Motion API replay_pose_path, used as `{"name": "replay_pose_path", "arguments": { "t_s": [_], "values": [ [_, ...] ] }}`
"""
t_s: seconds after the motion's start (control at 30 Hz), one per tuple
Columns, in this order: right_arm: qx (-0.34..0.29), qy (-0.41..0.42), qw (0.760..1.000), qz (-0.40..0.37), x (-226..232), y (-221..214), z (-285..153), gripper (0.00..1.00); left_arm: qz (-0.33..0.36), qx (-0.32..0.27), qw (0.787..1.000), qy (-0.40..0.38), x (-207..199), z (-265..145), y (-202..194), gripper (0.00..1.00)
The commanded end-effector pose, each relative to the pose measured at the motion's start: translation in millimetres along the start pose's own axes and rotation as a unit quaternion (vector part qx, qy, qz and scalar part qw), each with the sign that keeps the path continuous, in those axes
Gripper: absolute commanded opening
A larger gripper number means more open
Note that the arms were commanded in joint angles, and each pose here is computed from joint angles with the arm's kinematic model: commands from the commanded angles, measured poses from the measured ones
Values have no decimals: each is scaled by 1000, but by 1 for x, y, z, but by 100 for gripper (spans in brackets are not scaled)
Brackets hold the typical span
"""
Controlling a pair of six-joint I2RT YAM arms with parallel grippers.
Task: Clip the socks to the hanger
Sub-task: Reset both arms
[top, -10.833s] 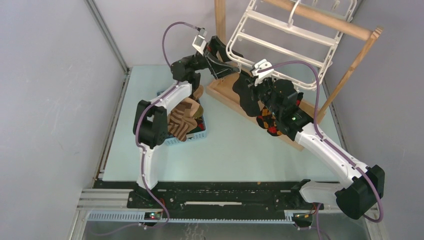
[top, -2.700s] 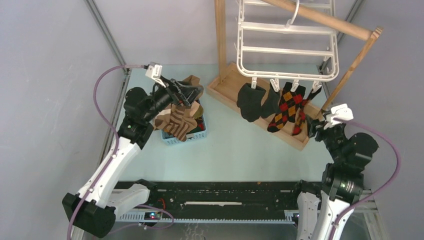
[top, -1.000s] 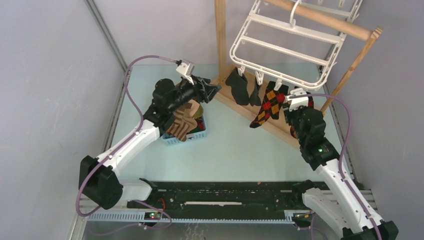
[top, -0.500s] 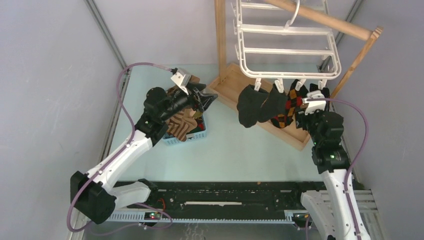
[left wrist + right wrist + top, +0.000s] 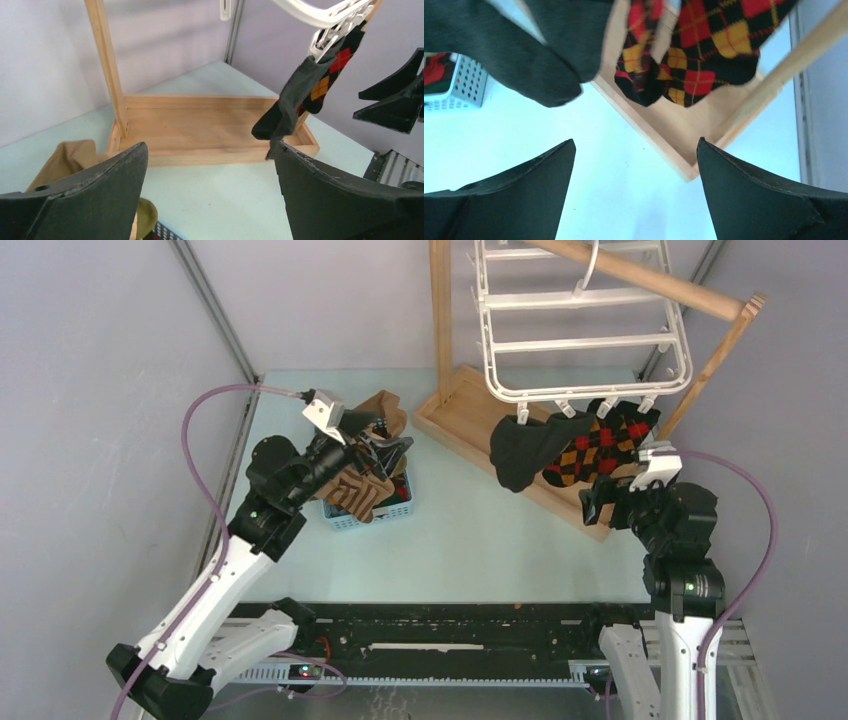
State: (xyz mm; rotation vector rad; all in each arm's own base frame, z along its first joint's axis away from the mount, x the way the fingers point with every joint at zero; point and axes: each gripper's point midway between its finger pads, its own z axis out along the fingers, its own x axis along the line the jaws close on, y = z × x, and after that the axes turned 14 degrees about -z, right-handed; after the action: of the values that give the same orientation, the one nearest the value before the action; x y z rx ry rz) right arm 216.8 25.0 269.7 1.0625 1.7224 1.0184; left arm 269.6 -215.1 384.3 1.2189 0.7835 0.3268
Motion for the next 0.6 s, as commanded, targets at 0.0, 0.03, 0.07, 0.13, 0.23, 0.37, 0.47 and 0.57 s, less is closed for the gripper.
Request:
{"name": "replay_pose_path", "arguments": {
  "t_s": [0.0,0.03,0.07,0.13,0.23,0.37,0.47,0.57],
  "values": [
    [53,-75,987,132,-19,-3,-6,100,-23,15,999,42,4,-13,5,100],
    [49,-76,986,138,-20,1,-7,100,-28,17,998,48,4,-15,6,100],
    [36,-75,986,142,-21,10,-10,100,-37,19,998,55,4,-17,8,100],
    [20,-75,986,150,-22,22,-13,100,-49,21,996,67,4,-21,12,100],
    [7,-79,985,155,-26,35,-15,100,-58,20,994,86,6,-29,15,100],
    [-9,-80,986,149,-31,52,-19,100,-64,6,993,97,5,-38,23,100],
    [-20,-83,985,147,-34,64,-23,100,-65,-2,993,100,4,-44,28,100],
    [-32,-88,985,142,-38,73,-26,100,-65,-11,993,100,1,-48,34,100]
  ]
}}
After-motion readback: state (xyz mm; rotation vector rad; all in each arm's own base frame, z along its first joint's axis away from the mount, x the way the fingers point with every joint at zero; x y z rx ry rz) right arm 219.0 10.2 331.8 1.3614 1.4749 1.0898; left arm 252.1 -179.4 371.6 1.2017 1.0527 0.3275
